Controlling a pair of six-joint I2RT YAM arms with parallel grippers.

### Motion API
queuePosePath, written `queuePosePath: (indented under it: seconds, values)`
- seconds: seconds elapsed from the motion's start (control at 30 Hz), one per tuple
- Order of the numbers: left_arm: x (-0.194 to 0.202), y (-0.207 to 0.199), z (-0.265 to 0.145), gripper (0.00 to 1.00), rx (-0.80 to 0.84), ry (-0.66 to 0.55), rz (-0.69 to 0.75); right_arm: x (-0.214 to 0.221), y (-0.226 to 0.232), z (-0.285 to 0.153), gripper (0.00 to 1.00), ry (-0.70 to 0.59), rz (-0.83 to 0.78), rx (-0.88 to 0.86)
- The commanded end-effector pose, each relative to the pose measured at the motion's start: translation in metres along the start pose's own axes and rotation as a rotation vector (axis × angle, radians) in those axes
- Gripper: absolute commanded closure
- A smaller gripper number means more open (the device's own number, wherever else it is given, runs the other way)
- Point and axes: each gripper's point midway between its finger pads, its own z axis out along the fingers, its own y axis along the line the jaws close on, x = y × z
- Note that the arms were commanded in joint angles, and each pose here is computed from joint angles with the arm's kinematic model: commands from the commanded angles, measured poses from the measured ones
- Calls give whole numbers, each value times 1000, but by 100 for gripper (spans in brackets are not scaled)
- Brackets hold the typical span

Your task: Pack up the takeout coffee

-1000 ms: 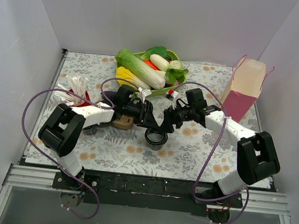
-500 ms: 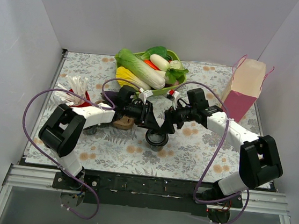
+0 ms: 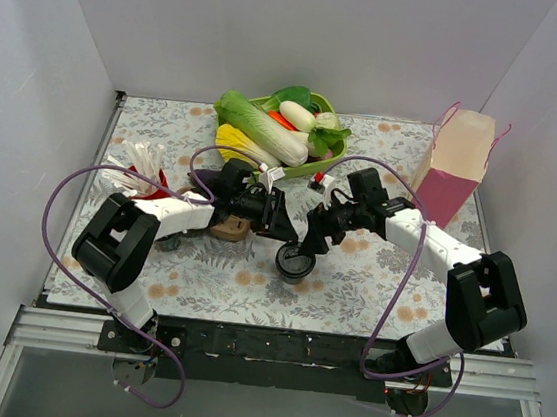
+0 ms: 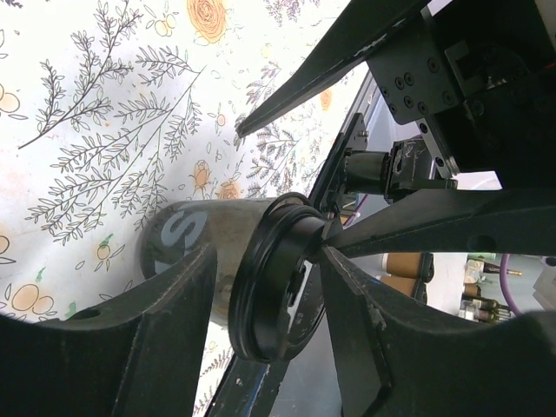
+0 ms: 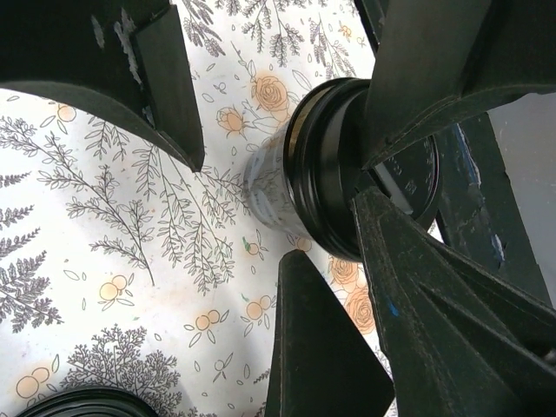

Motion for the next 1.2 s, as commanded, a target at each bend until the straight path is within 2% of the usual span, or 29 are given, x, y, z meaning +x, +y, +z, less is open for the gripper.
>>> queuePosePath:
  seconds: [0.0, 0.4, 0.73, 1.17]
  values:
    - [-11, -15, -3, 49, 29, -31, 65, -6, 0, -10, 22, 16, -57, 40]
    - [-11, -17, -5, 48, 27, -32, 86, -8, 1, -15, 22, 15, -60, 54]
    - [11, -33, -25, 47, 133, -1, 123, -1, 13, -7, 32, 5, 19, -30]
    - [27, -30, -25, 44, 168, 49, 96, 3, 10, -2, 36, -2, 47, -37]
